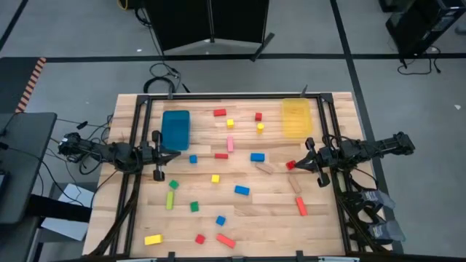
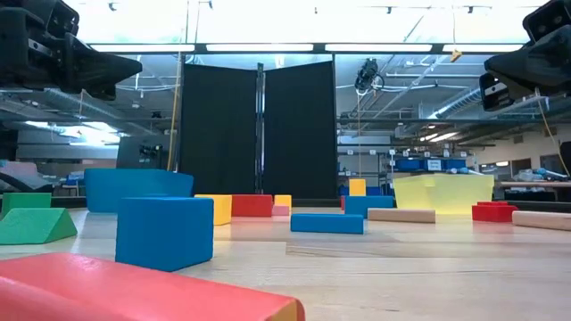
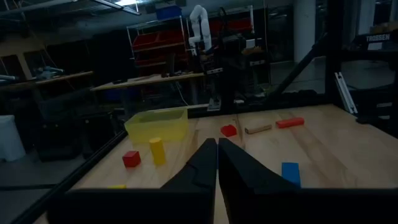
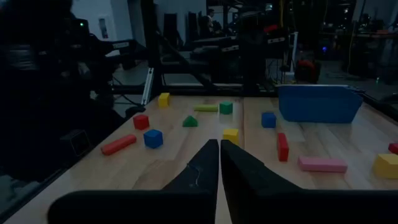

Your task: Sort blocks by size

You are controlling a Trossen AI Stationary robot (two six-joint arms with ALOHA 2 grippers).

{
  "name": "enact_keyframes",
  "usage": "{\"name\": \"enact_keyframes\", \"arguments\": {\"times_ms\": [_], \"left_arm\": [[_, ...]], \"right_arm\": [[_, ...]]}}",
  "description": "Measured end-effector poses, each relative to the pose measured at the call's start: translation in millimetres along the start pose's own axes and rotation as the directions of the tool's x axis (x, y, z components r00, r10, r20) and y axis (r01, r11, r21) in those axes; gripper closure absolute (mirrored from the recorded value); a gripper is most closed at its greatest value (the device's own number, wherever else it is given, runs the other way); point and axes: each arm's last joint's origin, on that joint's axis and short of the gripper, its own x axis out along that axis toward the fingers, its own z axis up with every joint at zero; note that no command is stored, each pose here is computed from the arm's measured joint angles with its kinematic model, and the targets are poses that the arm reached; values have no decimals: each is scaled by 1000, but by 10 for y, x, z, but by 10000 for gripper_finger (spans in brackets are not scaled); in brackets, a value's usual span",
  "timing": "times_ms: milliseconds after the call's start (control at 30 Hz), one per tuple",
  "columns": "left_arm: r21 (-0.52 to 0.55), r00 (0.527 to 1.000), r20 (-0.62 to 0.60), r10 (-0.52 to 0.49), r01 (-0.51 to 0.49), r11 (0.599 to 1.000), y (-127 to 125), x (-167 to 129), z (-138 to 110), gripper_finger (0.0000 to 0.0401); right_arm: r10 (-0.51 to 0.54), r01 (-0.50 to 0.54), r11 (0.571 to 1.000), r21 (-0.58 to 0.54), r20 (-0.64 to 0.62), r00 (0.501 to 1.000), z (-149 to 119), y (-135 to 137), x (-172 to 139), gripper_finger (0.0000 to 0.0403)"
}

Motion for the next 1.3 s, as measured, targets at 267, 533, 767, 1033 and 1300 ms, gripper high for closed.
{"name": "enact_keyframes", "arguments": {"times_ms": [267, 533, 767, 1033, 1300], "left_arm": [[0, 1000, 0, 0, 0, 1000, 0, 0, 0, 375], [-119, 990, 138, 1, 16, 993, 20, -9, 138, 375], [-345, 957, 289, 11, 93, 934, 64, -18, 411, 375], [-302, 975, 221, -32, 100, 948, 5, 243, 761, 375], [-214, 1000, -25, -19, 13, 977, -156, 617, 650, 375]], "right_arm": [[1, -1, 1000, 0, 0, 1000, 1, 0, 0, 373], [0, 0, 1000, 0, 0, 1000, 1, 0, 0, 373], [-53, 54, 994, -92, 15, 998, 12, -16, -1, 373], [-182, 235, 907, -350, 178, 967, 168, -48, -19, 373], [-367, 454, 890, 47, 664, 651, 675, -99, -291, 373]]}}
